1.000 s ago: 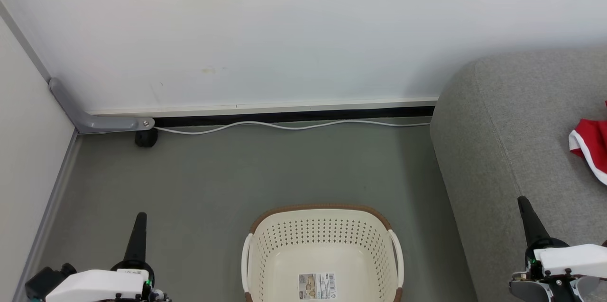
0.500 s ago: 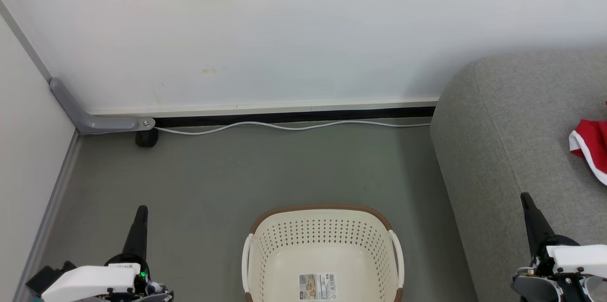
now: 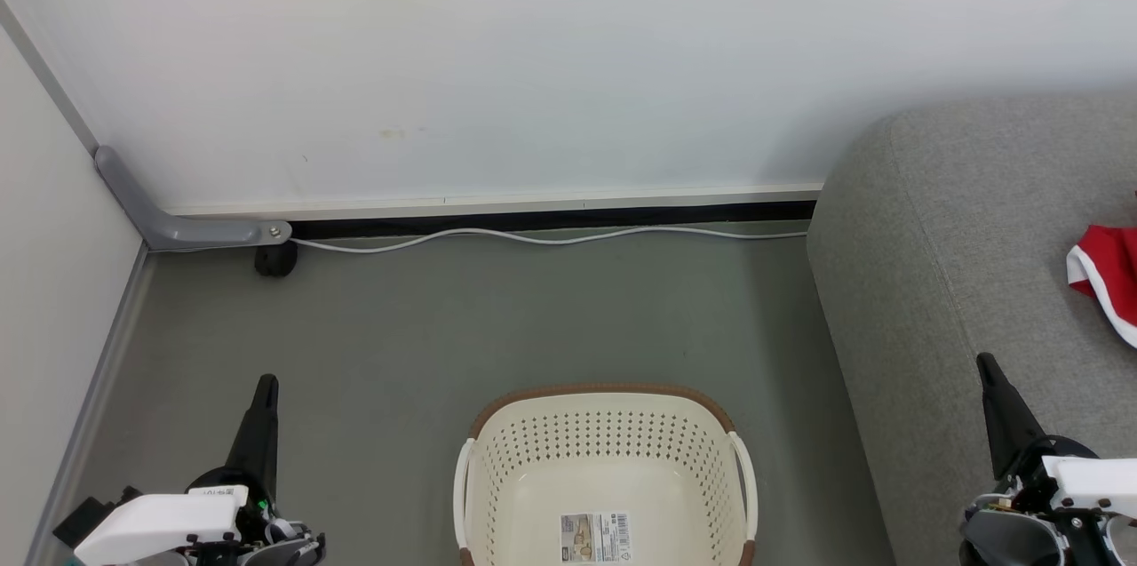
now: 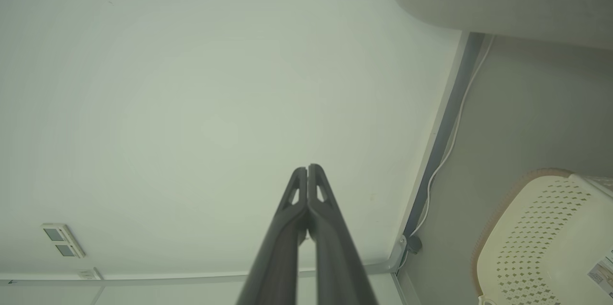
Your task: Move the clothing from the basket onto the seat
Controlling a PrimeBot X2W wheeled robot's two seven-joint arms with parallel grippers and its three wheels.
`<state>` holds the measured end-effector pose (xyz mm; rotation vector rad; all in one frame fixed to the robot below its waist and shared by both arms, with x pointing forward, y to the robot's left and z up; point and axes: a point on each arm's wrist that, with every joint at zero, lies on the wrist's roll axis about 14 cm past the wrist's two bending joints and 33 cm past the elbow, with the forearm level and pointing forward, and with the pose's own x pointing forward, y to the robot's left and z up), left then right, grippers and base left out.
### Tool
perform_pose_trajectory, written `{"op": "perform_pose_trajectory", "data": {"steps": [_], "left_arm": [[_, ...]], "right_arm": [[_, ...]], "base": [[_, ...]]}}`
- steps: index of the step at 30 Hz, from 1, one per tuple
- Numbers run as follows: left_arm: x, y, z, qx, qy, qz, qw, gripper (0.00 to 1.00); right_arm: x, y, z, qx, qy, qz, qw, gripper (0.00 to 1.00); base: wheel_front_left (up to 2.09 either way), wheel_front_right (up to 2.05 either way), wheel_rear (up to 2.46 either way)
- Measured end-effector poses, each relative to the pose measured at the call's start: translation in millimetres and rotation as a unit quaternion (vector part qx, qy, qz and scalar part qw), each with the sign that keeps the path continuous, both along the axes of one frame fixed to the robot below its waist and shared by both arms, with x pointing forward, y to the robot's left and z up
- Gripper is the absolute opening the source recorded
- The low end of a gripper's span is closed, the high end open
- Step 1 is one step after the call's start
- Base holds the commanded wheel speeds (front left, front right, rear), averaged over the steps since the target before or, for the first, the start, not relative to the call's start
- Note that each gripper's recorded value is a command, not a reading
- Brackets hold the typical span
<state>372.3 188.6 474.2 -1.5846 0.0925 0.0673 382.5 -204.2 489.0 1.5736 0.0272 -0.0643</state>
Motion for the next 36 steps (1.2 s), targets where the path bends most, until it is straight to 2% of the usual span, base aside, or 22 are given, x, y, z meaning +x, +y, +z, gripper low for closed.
{"op": "perform_pose_trajectory", "data": {"steps": [36], "left_arm": [[0.0, -0.1, 0.2, 0.000, 0.000, -0.001, 1.000, 0.00]], "right_arm": [[-0.1, -0.1, 0.0, 0.000, 0.000, 0.000, 1.000, 0.00]], "base": [[0.00, 0.00, 0.00]]}}
